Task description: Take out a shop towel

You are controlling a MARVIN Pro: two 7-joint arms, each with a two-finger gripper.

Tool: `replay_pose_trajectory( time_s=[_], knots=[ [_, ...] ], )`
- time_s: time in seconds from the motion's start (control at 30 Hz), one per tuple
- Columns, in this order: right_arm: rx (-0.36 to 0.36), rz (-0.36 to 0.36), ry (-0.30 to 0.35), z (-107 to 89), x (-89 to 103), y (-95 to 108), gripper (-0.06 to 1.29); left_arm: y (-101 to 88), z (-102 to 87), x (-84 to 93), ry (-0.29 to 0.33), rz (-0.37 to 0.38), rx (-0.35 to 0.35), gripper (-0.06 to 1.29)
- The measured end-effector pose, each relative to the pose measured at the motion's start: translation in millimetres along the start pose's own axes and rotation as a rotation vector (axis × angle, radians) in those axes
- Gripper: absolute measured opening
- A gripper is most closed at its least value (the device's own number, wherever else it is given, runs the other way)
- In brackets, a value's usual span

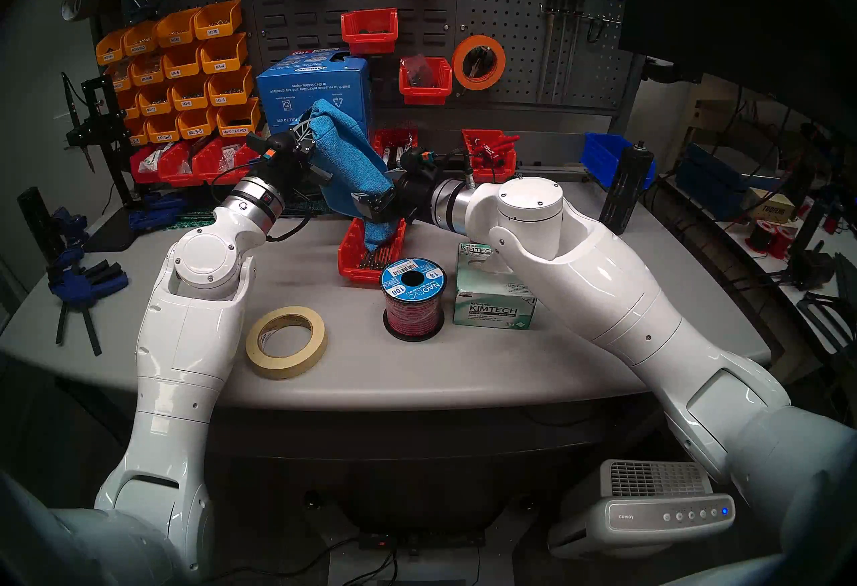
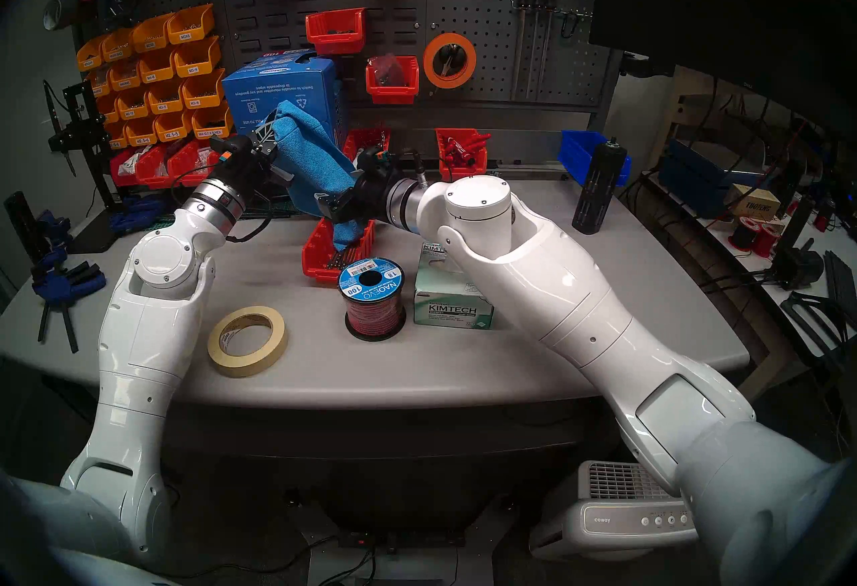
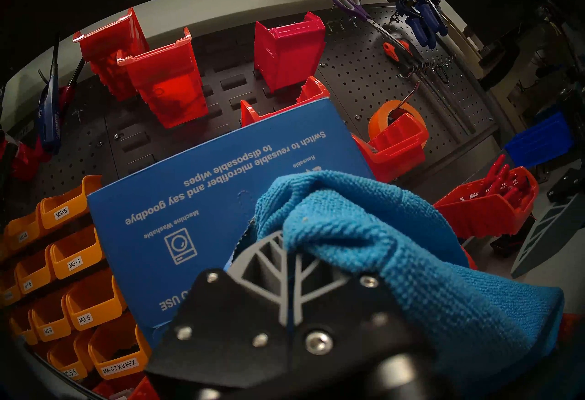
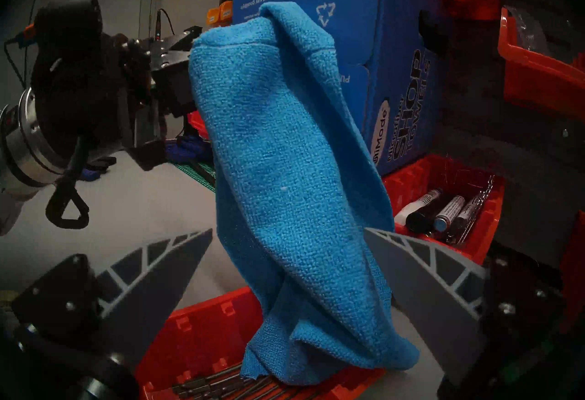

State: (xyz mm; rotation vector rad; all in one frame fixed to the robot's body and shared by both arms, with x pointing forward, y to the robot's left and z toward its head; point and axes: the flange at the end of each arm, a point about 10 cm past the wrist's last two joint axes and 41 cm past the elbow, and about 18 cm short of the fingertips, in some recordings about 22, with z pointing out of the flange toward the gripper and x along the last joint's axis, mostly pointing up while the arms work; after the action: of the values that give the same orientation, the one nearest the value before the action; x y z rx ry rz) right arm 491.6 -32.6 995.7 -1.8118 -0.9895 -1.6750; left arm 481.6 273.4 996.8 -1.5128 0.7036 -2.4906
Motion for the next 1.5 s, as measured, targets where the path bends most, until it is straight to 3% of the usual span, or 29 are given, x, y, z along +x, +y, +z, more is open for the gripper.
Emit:
replay_pose_trajectory(
  time_s=[0.4,0.87,0.93,0.97,1.17,1.5],
  knots=[
    [-0.013,-0.002,0.002,24.1,-5.3,8,1.25,1.2,-2.9,-1.7,-0.007,-0.001,-0.001,-0.02],
    [0.002,-0.02,0.048,41.1,11.3,7,1.25,4.6,-4.9,-1.0,-0.007,-0.004,-0.005,-0.02],
    [0.004,-0.022,0.059,41.1,13.7,7,0.52,4.8,-4.8,-0.3,-0.006,-0.004,-0.005,-0.02],
    [0.004,-0.022,0.063,40.8,14.4,8,0.0,4.8,-4.8,-0.2,-0.006,-0.004,-0.005,-0.02],
    [-0.021,-0.039,0.119,31.6,27.8,13,-0.04,5.6,-4.5,-0.6,-0.008,-0.006,-0.005,-0.02],
    [-0.103,-0.098,0.225,-5.9,60.0,38,-0.04,7.2,-4.2,-1.2,-0.009,-0.008,-0.007,-0.02]
  ],
)
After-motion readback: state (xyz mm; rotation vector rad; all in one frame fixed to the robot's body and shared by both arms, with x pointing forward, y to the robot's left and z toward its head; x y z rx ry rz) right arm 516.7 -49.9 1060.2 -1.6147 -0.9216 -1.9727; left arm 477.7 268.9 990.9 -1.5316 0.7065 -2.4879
